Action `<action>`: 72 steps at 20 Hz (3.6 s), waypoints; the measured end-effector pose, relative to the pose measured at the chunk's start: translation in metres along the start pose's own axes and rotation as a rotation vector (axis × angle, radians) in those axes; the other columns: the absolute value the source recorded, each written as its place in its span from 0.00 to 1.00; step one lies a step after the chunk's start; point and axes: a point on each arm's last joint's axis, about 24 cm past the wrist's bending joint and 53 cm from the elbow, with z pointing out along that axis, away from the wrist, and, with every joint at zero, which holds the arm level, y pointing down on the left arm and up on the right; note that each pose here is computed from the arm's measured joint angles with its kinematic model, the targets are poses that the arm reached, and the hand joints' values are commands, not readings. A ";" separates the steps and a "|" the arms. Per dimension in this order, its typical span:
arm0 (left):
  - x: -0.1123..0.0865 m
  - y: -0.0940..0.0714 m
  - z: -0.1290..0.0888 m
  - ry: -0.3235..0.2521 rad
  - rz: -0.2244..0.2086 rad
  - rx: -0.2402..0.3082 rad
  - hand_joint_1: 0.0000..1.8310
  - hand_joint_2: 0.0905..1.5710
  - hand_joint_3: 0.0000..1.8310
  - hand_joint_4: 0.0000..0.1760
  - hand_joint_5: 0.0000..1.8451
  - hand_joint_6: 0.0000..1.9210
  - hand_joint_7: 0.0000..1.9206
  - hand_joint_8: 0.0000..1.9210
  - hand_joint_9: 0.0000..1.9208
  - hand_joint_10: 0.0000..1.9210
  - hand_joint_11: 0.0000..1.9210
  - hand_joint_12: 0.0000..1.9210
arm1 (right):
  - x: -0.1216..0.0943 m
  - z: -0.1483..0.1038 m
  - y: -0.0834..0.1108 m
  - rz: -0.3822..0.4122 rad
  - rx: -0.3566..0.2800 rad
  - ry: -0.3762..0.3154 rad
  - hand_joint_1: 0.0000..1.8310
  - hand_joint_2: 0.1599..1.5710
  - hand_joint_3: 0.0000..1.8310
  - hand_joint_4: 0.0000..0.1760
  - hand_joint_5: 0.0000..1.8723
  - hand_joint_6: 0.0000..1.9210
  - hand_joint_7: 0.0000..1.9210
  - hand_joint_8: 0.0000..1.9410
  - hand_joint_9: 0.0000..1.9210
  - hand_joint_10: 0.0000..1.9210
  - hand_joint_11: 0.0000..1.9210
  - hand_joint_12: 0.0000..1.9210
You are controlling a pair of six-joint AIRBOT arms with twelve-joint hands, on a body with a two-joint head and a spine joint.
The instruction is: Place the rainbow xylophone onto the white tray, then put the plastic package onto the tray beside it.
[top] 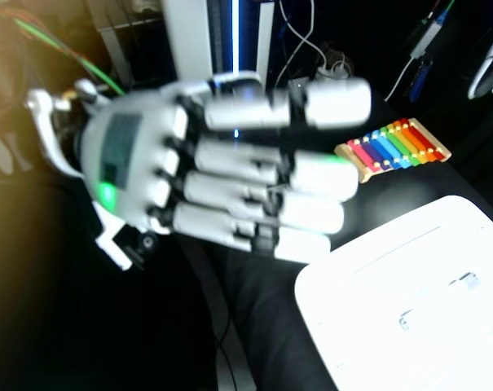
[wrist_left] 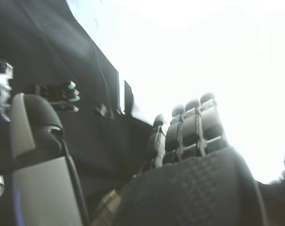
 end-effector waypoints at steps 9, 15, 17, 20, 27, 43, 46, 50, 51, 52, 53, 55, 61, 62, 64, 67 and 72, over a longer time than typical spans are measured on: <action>0.031 0.007 0.001 0.146 -0.035 -0.015 0.32 0.45 0.00 0.46 0.04 0.00 0.14 0.00 0.19 0.00 0.21 0.04 | 0.009 0.003 -0.016 0.053 0.027 0.020 0.32 0.49 0.00 0.00 0.13 0.00 0.12 0.00 0.08 0.00 0.00 0.14; 0.071 0.000 -0.012 0.331 -0.035 0.000 0.34 0.41 0.00 0.41 0.01 0.00 0.07 0.00 0.11 0.00 0.16 0.00 | 0.007 0.003 -0.016 0.051 0.028 0.018 0.32 0.48 0.00 0.00 0.13 0.00 0.09 0.00 0.03 0.00 0.00 0.00; 0.078 0.001 -0.016 0.369 -0.029 -0.003 0.35 0.39 0.00 0.43 0.00 0.00 0.05 0.00 0.10 0.00 0.15 0.00 | 0.008 0.003 -0.016 0.053 0.028 0.018 0.32 0.47 0.00 0.00 0.13 0.00 0.08 0.00 0.02 0.00 0.00 0.00; 0.085 0.002 -0.020 0.408 -0.031 -0.017 0.36 0.37 0.00 0.55 0.00 0.00 0.02 0.00 0.06 0.00 0.11 0.00 | 0.009 0.004 -0.017 0.055 0.027 0.018 0.34 0.45 0.00 0.07 0.13 0.00 0.07 0.00 0.01 0.00 0.00 0.00; 0.123 0.003 -0.028 0.561 -0.009 -0.023 0.30 0.34 0.00 0.17 0.00 0.00 0.01 0.00 0.04 0.00 0.09 0.00 | 0.018 0.006 -0.021 0.066 0.025 0.034 0.38 0.44 0.00 0.15 0.12 0.00 0.06 0.00 0.00 0.00 0.00 0.00; 0.179 -0.001 -0.024 0.701 0.006 -0.005 0.30 0.36 0.00 0.19 0.00 0.00 0.00 0.00 0.00 0.00 0.08 0.01 | 0.023 0.006 -0.020 0.066 0.023 0.048 0.39 0.44 0.00 0.11 0.10 0.00 0.06 0.00 0.03 0.01 0.00 0.00; 0.188 0.002 -0.024 0.718 0.015 -0.011 0.28 0.35 0.00 0.31 0.00 0.00 0.00 0.00 0.00 0.00 0.06 0.00 | 0.024 0.006 -0.020 0.065 0.023 0.052 0.39 0.44 0.00 0.07 0.09 0.00 0.06 0.00 0.03 0.01 0.00 0.00; 0.195 0.003 -0.024 0.731 0.020 -0.012 0.31 0.34 0.00 0.32 0.00 0.00 0.00 0.00 0.01 0.00 0.08 0.01 | 0.025 0.006 -0.020 0.066 0.024 0.053 0.38 0.46 0.00 0.12 0.09 0.00 0.07 0.00 0.04 0.01 0.00 0.00; 0.197 0.004 -0.024 0.735 0.023 -0.017 0.33 0.34 0.00 0.24 0.00 0.00 0.00 0.00 0.02 0.01 0.09 0.01 | 0.026 0.006 -0.020 0.065 0.023 0.056 0.37 0.46 0.00 0.15 0.09 0.00 0.07 0.00 0.04 0.01 0.00 0.00; 0.198 0.005 -0.025 0.740 0.027 -0.019 0.33 0.35 0.00 0.21 0.00 0.00 0.00 0.00 0.02 0.01 0.09 0.01 | 0.027 0.006 -0.019 0.064 0.022 0.061 0.37 0.46 0.00 0.17 0.09 0.00 0.06 0.00 0.04 0.01 0.00 0.00; 0.200 0.006 -0.025 0.744 0.032 -0.019 0.32 0.34 0.00 0.19 0.00 0.00 0.00 0.00 0.02 0.01 0.09 0.01 | 0.027 0.006 -0.019 0.063 0.023 0.063 0.37 0.46 0.00 0.18 0.09 0.00 0.07 0.00 0.04 0.01 0.00 0.00; 0.205 0.007 -0.025 0.754 0.037 -0.026 0.35 0.34 0.00 0.01 0.00 0.00 0.01 0.00 0.03 0.01 0.08 0.01 | 0.027 0.006 -0.019 0.063 0.022 0.064 0.37 0.46 0.00 0.15 0.09 0.00 0.07 0.00 0.03 0.00 0.00 0.00; 0.213 0.010 -0.024 0.768 0.046 -0.032 0.42 0.34 0.00 0.00 0.00 0.00 0.04 0.01 0.06 0.01 0.09 0.02 | 0.031 0.006 -0.018 0.069 0.020 0.070 0.36 0.47 0.01 0.13 0.08 0.00 0.07 0.00 0.03 0.00 0.00 0.00; 0.213 0.010 -0.024 0.769 0.046 -0.031 0.48 0.37 0.00 0.00 0.01 0.00 0.06 0.01 0.07 0.01 0.10 0.02 | 0.031 0.006 -0.018 0.068 0.020 0.071 0.36 0.48 0.01 0.12 0.08 0.00 0.07 0.00 0.03 0.00 0.00 0.00; 0.214 0.010 -0.025 0.772 0.051 -0.029 0.56 0.43 0.00 0.00 0.03 0.00 0.08 0.00 0.09 0.01 0.11 0.03 | 0.031 0.006 -0.018 0.069 0.020 0.070 0.36 0.49 0.01 0.10 0.09 0.00 0.08 0.01 0.04 0.01 0.00 0.00; 0.214 0.009 -0.024 0.768 0.041 -0.028 0.63 0.52 0.00 0.00 0.08 0.00 0.12 0.00 0.12 0.00 0.11 0.04 | 0.031 0.006 -0.018 0.069 0.017 0.070 0.38 0.49 0.01 0.04 0.09 0.00 0.08 0.00 0.04 0.00 0.00 0.00; 0.214 0.007 -0.022 0.761 0.029 -0.026 0.67 0.65 0.00 0.00 0.22 0.00 0.26 0.00 0.30 0.01 0.22 0.14 | 0.031 0.006 -0.017 0.070 0.013 0.070 0.38 0.49 0.00 0.05 0.10 0.00 0.08 0.00 0.04 0.00 0.00 0.00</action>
